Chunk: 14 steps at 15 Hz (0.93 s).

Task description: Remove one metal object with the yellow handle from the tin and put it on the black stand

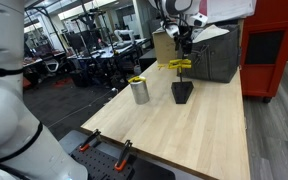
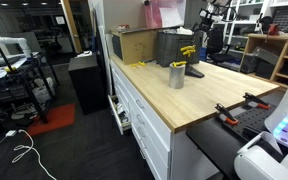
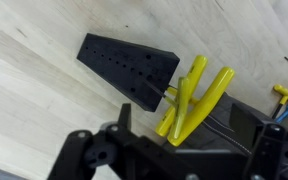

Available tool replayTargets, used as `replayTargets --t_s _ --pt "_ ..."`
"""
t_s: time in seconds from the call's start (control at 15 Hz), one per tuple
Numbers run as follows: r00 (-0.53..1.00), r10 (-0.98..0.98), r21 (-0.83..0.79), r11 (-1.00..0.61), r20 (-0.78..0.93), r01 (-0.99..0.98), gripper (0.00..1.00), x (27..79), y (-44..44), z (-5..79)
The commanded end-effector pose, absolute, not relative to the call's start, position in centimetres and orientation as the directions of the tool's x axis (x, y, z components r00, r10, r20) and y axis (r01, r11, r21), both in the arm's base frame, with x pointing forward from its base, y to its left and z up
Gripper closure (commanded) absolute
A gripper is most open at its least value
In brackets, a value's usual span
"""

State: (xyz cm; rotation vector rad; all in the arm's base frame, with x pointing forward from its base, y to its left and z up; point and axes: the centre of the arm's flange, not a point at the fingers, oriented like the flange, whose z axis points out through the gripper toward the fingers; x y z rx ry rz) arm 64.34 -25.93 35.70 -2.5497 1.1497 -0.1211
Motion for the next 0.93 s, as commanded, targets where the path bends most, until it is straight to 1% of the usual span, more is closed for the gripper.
replayTargets --t_s 0.0,0.13,0.4,0.67,0.87 --pt "0.779 -0.625 -0.313 -0.731 -0.05 -0.606 0.0 62.4 -26.5 38.9" --pt "0.849 -0.528 -0.284 -0.812 -0.015 -0.51 0.0 61.3 -26.5 40.0" --pt "0.938 -0.342 -0.197 -0.925 0.058 -0.325 0.0 60.1 -26.0 41.2" --pt "0.989 -0.128 -0.133 -0.984 0.079 -0.117 0.0 58.3 -24.8 41.4" --pt "0.997 0.044 -0.13 -0.99 0.063 0.052 0.0 56.3 -23.7 41.3"
